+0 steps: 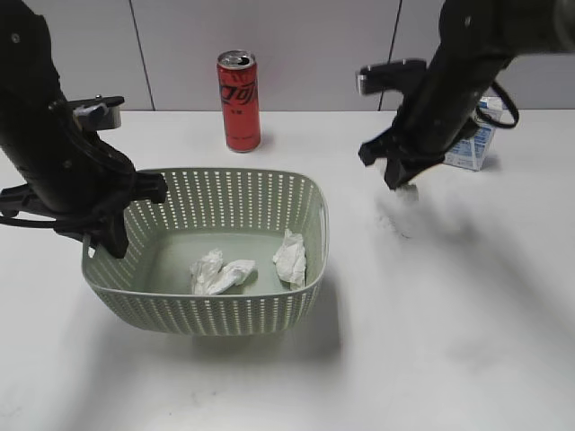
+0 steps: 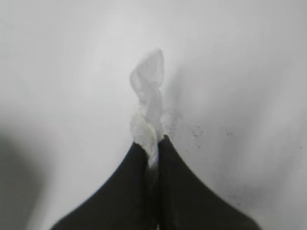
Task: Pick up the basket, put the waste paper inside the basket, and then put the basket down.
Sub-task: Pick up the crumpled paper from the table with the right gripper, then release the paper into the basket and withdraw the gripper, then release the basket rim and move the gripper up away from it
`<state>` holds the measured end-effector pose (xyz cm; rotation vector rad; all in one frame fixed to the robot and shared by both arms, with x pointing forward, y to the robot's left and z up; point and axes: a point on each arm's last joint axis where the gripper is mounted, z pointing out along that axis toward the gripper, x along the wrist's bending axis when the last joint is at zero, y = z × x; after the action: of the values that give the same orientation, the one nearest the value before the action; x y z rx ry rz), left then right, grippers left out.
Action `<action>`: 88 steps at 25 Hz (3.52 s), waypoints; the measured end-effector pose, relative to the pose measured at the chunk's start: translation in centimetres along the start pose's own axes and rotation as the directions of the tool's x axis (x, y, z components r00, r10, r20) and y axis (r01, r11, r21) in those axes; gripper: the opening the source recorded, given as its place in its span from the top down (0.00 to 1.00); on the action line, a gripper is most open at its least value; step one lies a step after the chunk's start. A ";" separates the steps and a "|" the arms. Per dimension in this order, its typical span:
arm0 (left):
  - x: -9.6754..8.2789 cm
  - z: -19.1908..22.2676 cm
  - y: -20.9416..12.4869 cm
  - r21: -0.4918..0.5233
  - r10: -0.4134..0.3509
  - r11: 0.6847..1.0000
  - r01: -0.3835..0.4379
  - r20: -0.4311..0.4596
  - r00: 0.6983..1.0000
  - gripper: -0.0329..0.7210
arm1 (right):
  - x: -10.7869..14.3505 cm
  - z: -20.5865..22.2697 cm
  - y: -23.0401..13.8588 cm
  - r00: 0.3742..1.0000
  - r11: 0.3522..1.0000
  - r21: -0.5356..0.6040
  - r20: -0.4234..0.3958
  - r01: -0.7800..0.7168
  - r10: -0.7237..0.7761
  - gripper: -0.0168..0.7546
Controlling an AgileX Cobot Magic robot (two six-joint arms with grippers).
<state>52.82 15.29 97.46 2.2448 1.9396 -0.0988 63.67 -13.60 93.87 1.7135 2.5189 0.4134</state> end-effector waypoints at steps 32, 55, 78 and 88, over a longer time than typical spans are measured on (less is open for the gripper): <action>0.0 0.0 0.0 0.000 0.000 1.000 0.000 -0.001 1.000 0.96 | 9.1 -12.8 -0.8 0.962 0.953 -0.135 0.058 0.273 -0.267 0.20; -0.1 0.0 0.3 -0.030 0.000 1.000 0.000 0.006 1.000 0.96 | -3.3 -23.5 -16.3 0.980 0.956 -0.253 0.091 -0.151 0.179 0.21; -0.8 4.5 5.7 -0.146 0.004 0.989 -0.003 0.010 1.000 0.96 | 1.8 -22.2 -39.0 0.975 0.652 -0.758 0.139 -0.008 0.173 0.21; -0.5 5.2 6.0 -0.152 0.034 0.988 -0.037 -0.026 0.999 0.60 | 1.7 -22.2 -39.0 0.974 0.652 -0.758 0.138 -0.013 0.179 0.21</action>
<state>59.04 13.05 92.93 2.1892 1.8495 0.0788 23.26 -29.45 105.33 1.4246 1.6973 1.0591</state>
